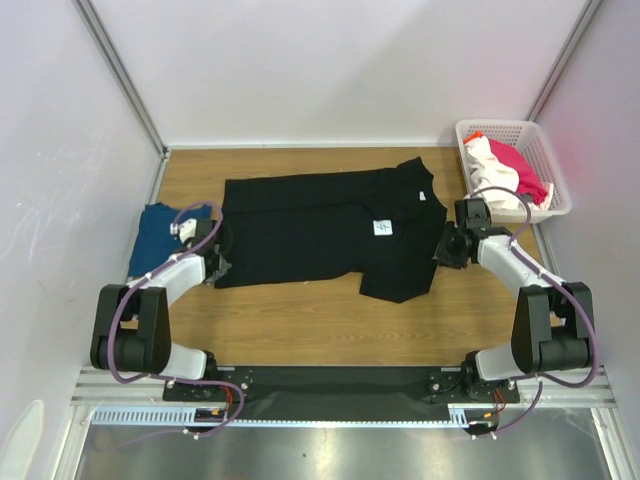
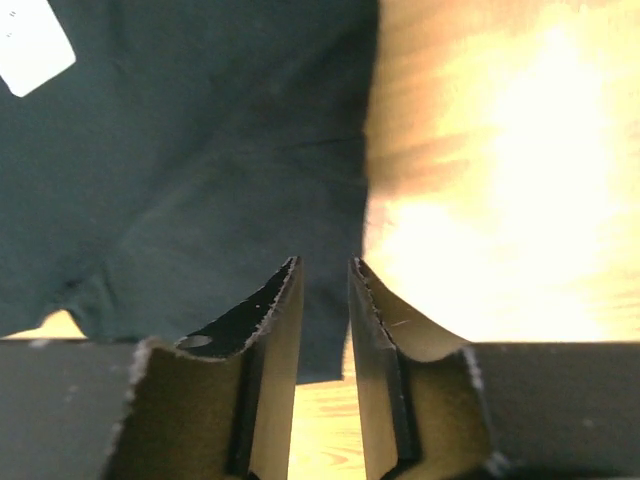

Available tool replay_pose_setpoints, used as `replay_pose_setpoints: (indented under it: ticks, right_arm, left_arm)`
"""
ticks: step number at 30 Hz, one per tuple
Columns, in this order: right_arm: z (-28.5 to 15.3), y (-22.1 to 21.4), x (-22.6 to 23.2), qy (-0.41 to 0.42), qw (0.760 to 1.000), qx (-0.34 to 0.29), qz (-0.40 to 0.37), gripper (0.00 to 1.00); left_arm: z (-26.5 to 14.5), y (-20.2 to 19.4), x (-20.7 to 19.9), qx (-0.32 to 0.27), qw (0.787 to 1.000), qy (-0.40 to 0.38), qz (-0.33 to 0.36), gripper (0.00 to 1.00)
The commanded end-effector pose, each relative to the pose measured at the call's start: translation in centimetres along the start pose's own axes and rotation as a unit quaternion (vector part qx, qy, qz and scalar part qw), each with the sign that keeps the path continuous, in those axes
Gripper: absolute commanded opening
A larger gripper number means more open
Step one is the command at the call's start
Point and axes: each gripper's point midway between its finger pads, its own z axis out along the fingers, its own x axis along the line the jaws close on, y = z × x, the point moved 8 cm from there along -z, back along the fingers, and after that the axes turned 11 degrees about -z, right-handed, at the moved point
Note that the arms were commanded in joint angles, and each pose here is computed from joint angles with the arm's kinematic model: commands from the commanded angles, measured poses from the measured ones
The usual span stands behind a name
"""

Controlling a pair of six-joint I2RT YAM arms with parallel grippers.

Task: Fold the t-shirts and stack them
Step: Fold the tshirt

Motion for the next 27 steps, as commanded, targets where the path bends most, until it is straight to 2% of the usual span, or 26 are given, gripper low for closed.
replay_pose_setpoints:
  ticks: [1, 2, 4, 5, 8, 10, 14, 19, 27]
  right_arm:
    - [-0.8, -1.1, -0.8, -0.011, 1.0, 0.004, 0.005, 0.32]
    - [-1.1, -1.3, -0.8, -0.007, 1.0, 0.004, 0.007, 0.33]
    - [-1.1, -2.2, -1.1, -0.002, 1.0, 0.009, 0.017, 0.43]
    - [-1.5, -2.4, -1.1, 0.01, 1.0, 0.008, 0.021, 0.53]
    - [-2.1, -3.5, -1.1, 0.033, 0.999, 0.007, 0.033, 0.69]
    - [-2.1, -4.3, -0.9, 0.048, 0.998, 0.01, 0.045, 0.73]
    - [-1.6, -5.9, -0.4, 0.087, 0.994, 0.024, 0.065, 0.72]
    - [-1.5, -7.2, -0.3, 0.099, 0.992, 0.023, 0.078, 0.69]
    - [-0.4, -7.3, -0.3, 0.1, 0.992, 0.006, 0.075, 0.57]
  left_arm:
    - [-0.7, 2.2, -0.4, -0.032, 0.999, -0.008, -0.001, 0.0]
    - [-0.8, 2.1, -0.6, -0.028, 0.999, -0.017, -0.001, 0.0]
    - [-0.9, 2.2, -0.8, -0.029, 0.999, -0.027, -0.002, 0.01]
    - [-0.9, 2.1, -0.9, -0.028, 0.999, -0.029, -0.002, 0.01]
    - [-0.9, 2.1, -0.8, -0.027, 0.999, -0.03, -0.001, 0.02]
    - [-0.9, 2.1, -1.0, -0.027, 0.999, -0.036, -0.003, 0.03]
    - [-1.1, 2.0, -0.9, -0.029, 0.999, -0.044, -0.006, 0.03]
    - [-1.3, 2.0, -0.8, -0.032, 0.998, -0.049, -0.009, 0.02]
    - [-1.4, 2.0, -0.8, -0.033, 0.998, -0.053, -0.012, 0.01]
